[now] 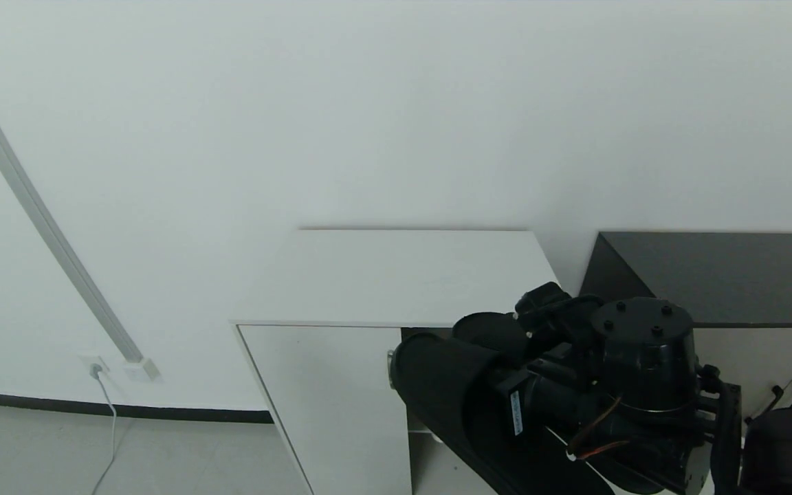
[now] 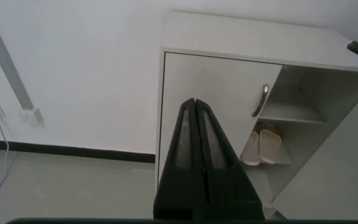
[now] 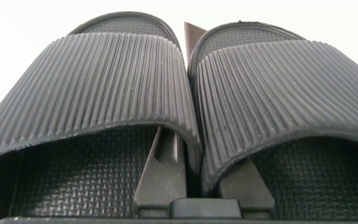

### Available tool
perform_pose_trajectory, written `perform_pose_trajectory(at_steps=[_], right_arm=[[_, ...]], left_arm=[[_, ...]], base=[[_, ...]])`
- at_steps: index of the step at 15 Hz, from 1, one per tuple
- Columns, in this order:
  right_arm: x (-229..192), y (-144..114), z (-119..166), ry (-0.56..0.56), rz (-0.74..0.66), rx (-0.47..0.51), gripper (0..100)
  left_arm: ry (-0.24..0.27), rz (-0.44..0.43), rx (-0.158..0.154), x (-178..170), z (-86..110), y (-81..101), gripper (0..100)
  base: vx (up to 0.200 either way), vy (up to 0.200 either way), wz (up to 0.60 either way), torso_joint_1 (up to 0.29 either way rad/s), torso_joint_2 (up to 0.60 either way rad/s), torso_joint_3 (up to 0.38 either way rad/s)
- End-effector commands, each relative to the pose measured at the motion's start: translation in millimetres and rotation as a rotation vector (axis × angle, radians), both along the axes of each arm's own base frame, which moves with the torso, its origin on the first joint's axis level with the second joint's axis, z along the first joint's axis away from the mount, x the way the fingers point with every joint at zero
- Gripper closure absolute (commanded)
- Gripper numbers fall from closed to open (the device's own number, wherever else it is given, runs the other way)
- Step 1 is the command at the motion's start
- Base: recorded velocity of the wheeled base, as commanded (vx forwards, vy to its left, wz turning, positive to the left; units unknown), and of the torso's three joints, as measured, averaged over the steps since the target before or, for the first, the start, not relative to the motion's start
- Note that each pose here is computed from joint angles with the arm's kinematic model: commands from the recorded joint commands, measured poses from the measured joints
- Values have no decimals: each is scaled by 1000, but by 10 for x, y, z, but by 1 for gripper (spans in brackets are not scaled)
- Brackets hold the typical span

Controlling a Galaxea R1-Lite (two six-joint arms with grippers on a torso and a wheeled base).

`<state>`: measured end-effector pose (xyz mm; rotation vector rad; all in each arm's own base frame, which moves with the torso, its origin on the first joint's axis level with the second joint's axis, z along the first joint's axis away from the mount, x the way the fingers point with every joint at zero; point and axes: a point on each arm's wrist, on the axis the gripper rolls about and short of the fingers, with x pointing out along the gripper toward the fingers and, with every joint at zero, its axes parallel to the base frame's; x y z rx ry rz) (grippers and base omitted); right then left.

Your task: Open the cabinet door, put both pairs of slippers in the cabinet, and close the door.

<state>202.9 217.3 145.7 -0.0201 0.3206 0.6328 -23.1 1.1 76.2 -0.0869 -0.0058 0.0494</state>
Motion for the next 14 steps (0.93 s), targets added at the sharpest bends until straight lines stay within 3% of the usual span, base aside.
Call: perform_pose_trajectory(at_steps=[1, 14], right_arm=[[5, -1, -4, 1, -3, -1, 100], [-16, -17, -92, -69, 13, 2, 100]], left_arm=[[1, 1, -1, 0, 1, 0, 100], [0, 3, -2, 0, 1, 0, 100]], base=[[0, 0, 0, 0, 0, 0], [0, 0, 0, 0, 0, 0]])
